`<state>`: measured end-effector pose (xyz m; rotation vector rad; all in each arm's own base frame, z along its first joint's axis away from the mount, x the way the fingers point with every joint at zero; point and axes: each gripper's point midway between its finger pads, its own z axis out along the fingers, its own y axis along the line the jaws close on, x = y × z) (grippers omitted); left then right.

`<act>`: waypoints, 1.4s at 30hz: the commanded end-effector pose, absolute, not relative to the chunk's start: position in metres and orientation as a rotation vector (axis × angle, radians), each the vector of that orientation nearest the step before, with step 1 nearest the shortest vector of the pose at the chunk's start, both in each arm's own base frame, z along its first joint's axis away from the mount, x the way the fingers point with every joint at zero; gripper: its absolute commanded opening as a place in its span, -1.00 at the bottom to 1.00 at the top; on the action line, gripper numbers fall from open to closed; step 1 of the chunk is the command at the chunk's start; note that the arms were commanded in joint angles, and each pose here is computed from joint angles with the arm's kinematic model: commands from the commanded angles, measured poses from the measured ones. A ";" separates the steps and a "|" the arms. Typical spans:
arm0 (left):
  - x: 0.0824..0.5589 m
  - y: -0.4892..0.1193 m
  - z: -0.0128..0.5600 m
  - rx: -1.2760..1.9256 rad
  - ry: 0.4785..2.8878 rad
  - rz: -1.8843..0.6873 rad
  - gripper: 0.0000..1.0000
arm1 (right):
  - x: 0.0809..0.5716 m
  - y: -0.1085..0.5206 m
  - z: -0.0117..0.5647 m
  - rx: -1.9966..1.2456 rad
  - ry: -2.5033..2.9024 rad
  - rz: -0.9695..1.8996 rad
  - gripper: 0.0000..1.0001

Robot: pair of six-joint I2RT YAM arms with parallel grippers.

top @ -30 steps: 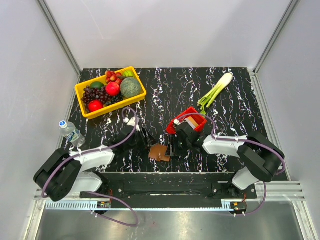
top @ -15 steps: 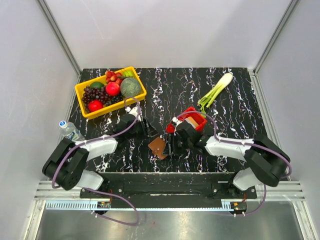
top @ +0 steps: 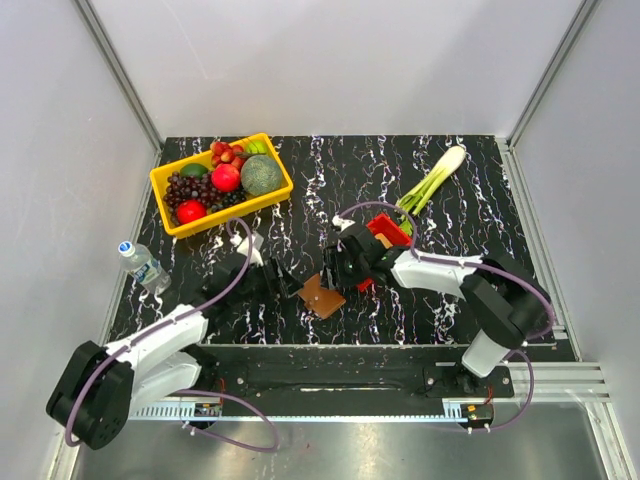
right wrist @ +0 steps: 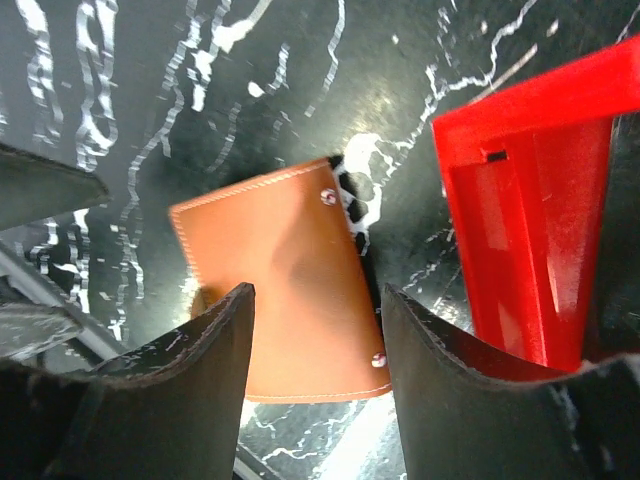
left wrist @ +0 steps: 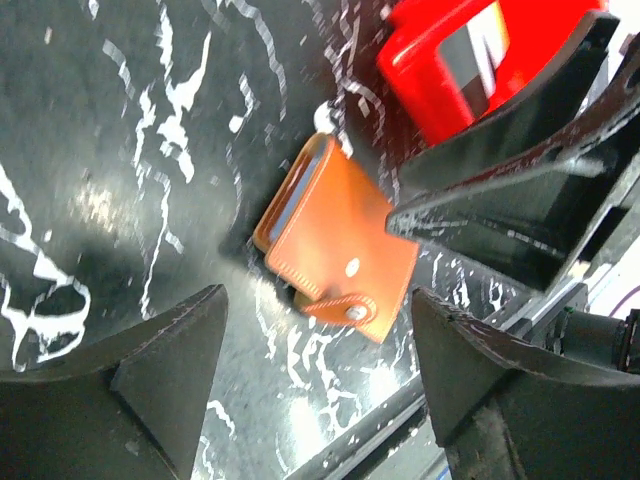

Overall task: Put the credit cards into the card holder
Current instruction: Close the card holder at the center of the board.

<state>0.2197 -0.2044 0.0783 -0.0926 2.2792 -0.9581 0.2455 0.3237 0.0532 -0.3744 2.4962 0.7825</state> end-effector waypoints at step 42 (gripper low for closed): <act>0.238 -0.225 0.032 -0.084 2.375 -0.984 -0.48 | 0.213 0.359 0.098 -0.343 2.434 1.162 0.00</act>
